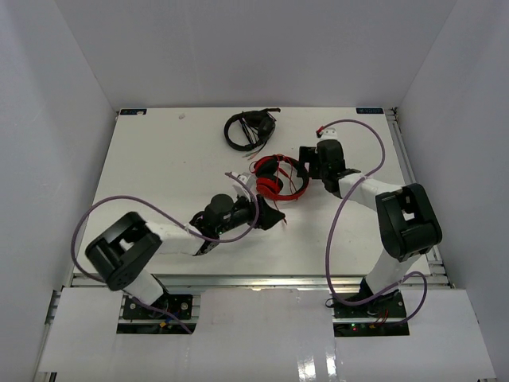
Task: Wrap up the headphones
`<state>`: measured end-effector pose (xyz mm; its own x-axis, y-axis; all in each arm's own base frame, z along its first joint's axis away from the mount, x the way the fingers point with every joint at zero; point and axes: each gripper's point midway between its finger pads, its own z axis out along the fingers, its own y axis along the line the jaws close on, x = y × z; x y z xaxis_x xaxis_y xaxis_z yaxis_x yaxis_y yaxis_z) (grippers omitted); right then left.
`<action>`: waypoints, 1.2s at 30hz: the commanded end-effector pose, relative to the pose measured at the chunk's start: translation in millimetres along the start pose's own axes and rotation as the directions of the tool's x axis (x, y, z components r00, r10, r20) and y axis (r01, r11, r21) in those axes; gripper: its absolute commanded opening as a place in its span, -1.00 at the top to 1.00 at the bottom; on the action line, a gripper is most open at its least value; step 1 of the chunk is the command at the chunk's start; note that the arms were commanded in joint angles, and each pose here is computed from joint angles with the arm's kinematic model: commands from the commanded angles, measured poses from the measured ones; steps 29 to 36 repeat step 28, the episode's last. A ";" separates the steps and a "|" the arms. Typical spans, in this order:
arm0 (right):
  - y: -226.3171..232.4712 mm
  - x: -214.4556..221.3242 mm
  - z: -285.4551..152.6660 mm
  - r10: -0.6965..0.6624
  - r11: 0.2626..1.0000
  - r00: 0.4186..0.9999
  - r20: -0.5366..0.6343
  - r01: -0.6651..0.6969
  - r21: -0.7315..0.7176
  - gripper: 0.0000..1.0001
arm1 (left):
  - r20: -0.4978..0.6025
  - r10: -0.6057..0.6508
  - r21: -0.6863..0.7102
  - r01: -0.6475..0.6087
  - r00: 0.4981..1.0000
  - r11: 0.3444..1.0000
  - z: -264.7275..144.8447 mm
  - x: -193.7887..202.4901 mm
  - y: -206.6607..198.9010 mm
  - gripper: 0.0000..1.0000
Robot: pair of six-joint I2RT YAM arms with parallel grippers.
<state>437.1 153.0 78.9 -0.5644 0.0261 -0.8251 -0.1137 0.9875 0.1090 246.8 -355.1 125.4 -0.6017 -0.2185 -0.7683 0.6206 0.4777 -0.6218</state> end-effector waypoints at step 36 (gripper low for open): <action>-84.0 -5.0 -224.4 -0.365 0.930 0.913 0.179 0.365 0.038 -0.80 | 0.026 0.461 -0.189 -0.449 0.887 0.873 -183.7 -66.2 -36.0 -0.96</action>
